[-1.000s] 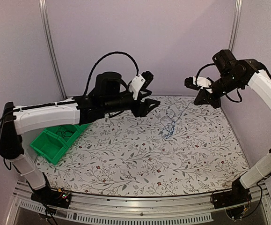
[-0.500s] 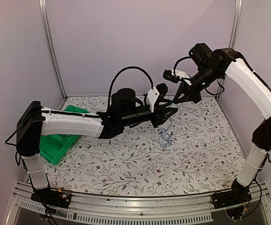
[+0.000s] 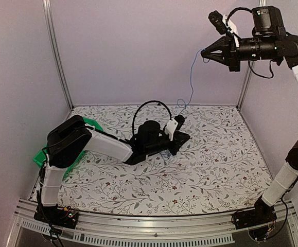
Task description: Untangle the cables
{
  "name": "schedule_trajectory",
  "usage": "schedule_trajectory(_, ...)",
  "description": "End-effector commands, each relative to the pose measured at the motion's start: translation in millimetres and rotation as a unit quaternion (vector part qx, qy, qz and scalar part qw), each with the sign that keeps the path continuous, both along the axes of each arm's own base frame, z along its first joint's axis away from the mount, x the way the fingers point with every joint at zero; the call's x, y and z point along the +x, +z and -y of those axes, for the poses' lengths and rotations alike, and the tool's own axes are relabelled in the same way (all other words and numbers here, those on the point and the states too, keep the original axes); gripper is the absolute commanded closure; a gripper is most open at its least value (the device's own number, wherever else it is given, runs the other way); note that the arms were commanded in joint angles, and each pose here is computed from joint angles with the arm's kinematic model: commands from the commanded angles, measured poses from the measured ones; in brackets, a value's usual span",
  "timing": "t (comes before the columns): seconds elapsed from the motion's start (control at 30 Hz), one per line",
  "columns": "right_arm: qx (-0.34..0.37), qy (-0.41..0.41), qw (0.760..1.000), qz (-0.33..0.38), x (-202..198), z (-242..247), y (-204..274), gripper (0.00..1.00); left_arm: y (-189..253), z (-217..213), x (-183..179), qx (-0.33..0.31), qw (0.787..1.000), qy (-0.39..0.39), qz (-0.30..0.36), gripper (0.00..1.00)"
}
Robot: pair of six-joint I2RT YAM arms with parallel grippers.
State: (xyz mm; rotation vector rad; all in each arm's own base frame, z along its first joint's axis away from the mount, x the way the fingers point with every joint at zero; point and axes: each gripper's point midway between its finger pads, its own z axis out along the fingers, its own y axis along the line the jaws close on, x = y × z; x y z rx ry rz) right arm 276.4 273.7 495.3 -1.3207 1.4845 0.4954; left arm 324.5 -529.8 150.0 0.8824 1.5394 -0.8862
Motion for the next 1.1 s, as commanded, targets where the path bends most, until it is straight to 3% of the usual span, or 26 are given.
schedule_trajectory(0.0, 0.085, -0.070, 0.990, 0.093, -1, 22, 78, 1.00, 4, -11, 28, -0.032, 0.999, 0.033, -0.018, 0.94)
schedule_trajectory(0.33, 0.110, -0.147, 0.964, 0.193, 4, 52, 126, 1.00, -109, -70, 44, 0.043, 0.979, 0.104, -0.170, 0.98)
schedule_trajectory(0.6, 0.138, -0.219, 0.919, 0.297, 6, 83, 178, 1.00, -134, -88, 32, 0.081, 0.970, 0.111, -0.199, 0.97)
schedule_trajectory(0.73, 0.107, -0.212, 0.933, 0.271, 15, 75, 153, 1.00, -113, -89, 30, 0.069, 0.974, 0.102, -0.188, 0.93)
schedule_trajectory(0.93, 0.058, -0.190, 0.959, 0.200, 32, 57, 94, 1.00, -30, -80, 7, 0.008, 0.990, 0.048, -0.131, 0.56)
schedule_trajectory(1.07, 0.059, -0.170, 0.967, 0.179, 29, 49, 82, 1.00, 24, -63, -21, -0.015, 0.996, -0.015, -0.082, 0.45)
